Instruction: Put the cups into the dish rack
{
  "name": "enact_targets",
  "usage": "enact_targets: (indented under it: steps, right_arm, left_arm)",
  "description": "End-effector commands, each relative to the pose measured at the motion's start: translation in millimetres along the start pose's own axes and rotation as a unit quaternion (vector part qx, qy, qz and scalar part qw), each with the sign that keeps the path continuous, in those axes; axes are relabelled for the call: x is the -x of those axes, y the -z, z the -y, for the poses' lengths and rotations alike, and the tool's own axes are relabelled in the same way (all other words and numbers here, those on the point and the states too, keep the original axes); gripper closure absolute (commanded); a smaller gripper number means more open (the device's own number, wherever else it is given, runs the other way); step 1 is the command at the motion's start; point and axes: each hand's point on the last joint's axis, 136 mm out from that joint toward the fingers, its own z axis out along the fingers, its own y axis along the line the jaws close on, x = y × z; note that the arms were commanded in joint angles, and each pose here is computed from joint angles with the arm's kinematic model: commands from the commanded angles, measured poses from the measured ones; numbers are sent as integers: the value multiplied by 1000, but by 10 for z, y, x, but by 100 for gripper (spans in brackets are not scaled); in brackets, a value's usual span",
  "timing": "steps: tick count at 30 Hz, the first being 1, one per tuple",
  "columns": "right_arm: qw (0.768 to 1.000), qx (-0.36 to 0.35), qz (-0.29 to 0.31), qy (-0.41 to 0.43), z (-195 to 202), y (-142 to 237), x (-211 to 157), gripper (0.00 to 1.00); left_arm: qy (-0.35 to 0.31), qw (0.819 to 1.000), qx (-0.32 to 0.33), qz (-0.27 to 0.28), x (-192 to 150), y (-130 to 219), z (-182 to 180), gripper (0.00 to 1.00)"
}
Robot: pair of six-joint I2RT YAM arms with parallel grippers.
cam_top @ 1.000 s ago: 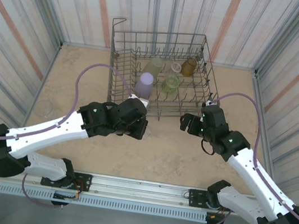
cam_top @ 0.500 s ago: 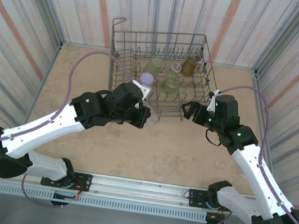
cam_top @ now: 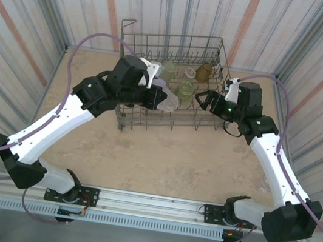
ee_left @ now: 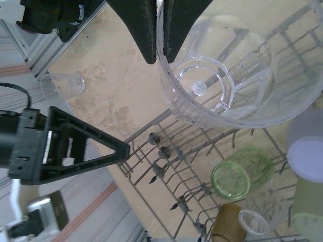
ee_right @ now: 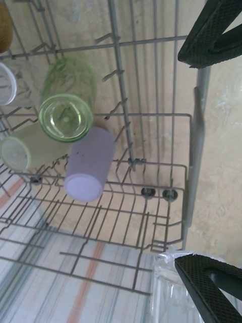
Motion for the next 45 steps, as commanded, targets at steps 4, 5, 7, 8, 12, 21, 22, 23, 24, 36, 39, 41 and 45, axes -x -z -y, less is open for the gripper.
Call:
enact_targets:
  steps: [4,5,7,8,12,21,22,23,24,36,39,41,45]
  right_arm:
    - [998,61,-5,-2,-70,-152,239,1]
    - [998,67,-7,-8,-58,-183,268,1]
    - [997,81,-9,-16,-50,-246,329,1]
    - [996,85,-10,-17,-51,-267,349,1]
    - [993,112,-13,-22,-93,-382,451,1]
    - [977,212,-12,-39,-251,-591,705,1]
    - [974,222,-13,-40,-270,-621,733,1]
    - [971,233,-13,-43,-283,-654,758,1]
    - [968,247,-12,-44,-315,-678,786,1]
    - [932,358,-3,-48,-615,-885,1042,1]
    - [927,372,-6,-56,-686,-910,1080,1]
    - [923,382,-5,-52,-746,-916,1107,1]
    - [917,395,-3,-49,-834,-925,1132,1]
  left_arm:
    - [3,998,-33,48,456,-48,-127,100]
    - [6,998,-30,51,495,-70,-180,100]
    - [16,998,-32,58,585,-125,-288,100]
    - [20,997,-36,62,624,-147,-325,100]
    - [48,993,-65,82,810,-245,-477,100]
    - [96,982,-118,116,1175,-410,-770,100]
    - [102,979,-126,119,1206,-421,-789,100]
    - [108,977,-139,124,1251,-431,-799,100]
    - [114,973,-154,127,1286,-443,-800,100]
    - [126,950,-256,127,1453,-536,-697,100]
    - [127,949,-259,129,1456,-544,-696,100]
    - [127,948,-260,131,1460,-545,-695,100]
    - [129,946,-266,133,1481,-544,-687,100]
